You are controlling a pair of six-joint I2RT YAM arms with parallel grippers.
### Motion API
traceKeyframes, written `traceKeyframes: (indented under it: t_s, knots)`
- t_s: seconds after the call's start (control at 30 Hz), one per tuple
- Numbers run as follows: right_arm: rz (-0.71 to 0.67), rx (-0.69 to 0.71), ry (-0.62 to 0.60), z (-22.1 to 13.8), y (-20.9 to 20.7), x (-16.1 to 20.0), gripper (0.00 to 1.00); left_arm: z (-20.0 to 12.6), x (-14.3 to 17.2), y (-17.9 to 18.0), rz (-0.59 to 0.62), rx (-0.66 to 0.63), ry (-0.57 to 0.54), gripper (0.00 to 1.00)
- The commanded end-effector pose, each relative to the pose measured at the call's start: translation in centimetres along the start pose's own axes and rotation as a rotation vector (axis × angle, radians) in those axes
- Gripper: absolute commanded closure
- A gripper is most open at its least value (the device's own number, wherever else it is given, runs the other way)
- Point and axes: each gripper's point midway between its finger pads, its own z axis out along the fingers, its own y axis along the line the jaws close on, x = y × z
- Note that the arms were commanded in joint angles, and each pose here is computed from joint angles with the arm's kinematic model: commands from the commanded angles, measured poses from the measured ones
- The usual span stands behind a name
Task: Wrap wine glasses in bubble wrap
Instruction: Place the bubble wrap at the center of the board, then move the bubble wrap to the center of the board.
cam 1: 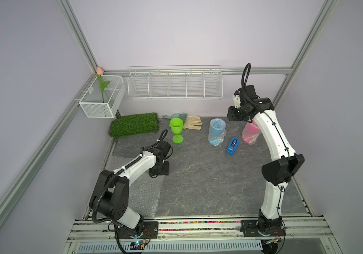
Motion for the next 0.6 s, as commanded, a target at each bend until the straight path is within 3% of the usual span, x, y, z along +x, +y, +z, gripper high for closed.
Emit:
traceKeyframes:
  t_s: [0.0, 0.13, 0.3, 0.4, 0.57]
  knots:
    - [0.015, -0.034, -0.012, -1.3, 0.7, 0.8, 0.52, 2.0, 1.3, -0.4, -0.048, 0.026, 0.068, 0.37]
    - [0.017, -0.036, -0.009, -2.3, 0.6, 1.8, 0.52, 3.7, 2.2, -0.1, -0.067, -0.003, 0.120, 0.46]
    - [0.019, -0.042, -0.015, -3.4, 0.7, 3.2, 0.52, 3.9, 2.5, 0.0, -0.076, -0.001, 0.126, 0.69]
    - [0.024, -0.042, -0.013, -3.7, 0.7, 4.2, 0.52, 3.8, 2.5, -0.4, -0.076, 0.027, 0.122, 0.82]
    - [0.028, -0.043, -0.002, -4.2, 0.6, 5.7, 0.52, 2.0, 1.7, -2.0, -0.077, 0.124, 0.085, 0.95]
